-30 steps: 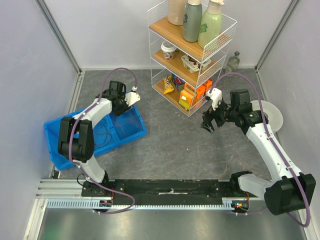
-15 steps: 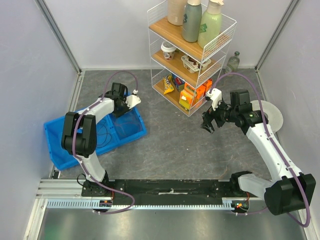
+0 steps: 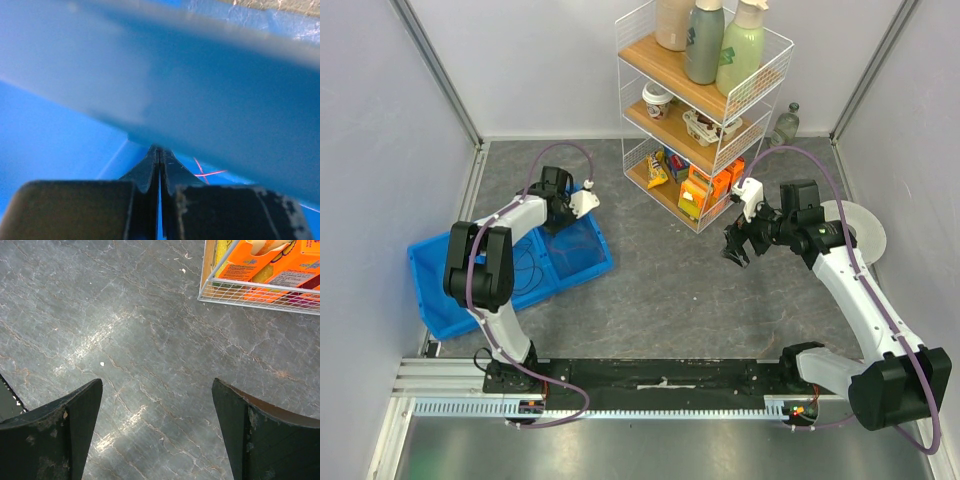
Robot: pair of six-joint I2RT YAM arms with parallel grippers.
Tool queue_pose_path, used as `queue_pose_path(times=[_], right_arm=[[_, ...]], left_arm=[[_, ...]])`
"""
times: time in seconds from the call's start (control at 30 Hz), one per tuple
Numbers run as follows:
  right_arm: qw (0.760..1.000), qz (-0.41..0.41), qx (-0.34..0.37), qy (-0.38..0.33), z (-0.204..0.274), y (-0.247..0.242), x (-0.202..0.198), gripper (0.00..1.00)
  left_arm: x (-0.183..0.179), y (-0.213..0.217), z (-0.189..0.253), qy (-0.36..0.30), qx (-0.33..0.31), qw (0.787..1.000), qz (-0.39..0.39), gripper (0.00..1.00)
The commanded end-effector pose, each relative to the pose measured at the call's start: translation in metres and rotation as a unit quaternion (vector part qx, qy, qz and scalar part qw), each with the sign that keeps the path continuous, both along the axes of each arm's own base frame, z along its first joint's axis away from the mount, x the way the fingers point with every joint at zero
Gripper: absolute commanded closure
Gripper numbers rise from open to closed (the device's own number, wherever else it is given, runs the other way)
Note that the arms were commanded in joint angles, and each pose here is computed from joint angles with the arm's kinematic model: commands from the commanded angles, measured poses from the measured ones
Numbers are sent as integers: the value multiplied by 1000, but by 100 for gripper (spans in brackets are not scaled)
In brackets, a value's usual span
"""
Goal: Wrap the cables
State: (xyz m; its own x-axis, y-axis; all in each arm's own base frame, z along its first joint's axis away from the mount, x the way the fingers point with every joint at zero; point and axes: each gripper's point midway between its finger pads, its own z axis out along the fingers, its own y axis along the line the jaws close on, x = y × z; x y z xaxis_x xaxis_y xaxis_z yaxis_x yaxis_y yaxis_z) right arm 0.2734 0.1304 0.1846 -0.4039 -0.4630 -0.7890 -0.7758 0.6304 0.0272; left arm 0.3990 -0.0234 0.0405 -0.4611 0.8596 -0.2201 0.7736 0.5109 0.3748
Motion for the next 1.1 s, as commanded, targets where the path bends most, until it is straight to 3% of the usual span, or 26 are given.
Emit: queue_pose_path(times=[0.0,0.3,0.5,0.7,0.8,0.93,1.0,1.07], right_arm=[[1000,9,3,-22,14,2,2,2],[1000,9,4,-23,15,2,3,2],[1000,10,5,-25,16,3,3,2],[999,15,12,-37,26,5,3,2],[998,27,25,-45,30,10,3,2],[997,38,39,-46,31,16,4,2],[998,33,38,-45,32,15,6,2],[998,30,32,-46,33,13,5,2]], left_arm=[[18,-6,28,-46,-24,999,12,98],[20,-16,71,-88,-64,994,16,98],[10,-20,73,-59,-94,994,10,98],[3,-41,124,-92,-157,983,-6,98],[-2,-34,127,-83,-130,988,-7,97],[-5,-29,106,-56,-134,989,26,59],[-1,-27,96,-60,-131,989,37,51],[1,-24,87,-55,-127,990,31,50]])
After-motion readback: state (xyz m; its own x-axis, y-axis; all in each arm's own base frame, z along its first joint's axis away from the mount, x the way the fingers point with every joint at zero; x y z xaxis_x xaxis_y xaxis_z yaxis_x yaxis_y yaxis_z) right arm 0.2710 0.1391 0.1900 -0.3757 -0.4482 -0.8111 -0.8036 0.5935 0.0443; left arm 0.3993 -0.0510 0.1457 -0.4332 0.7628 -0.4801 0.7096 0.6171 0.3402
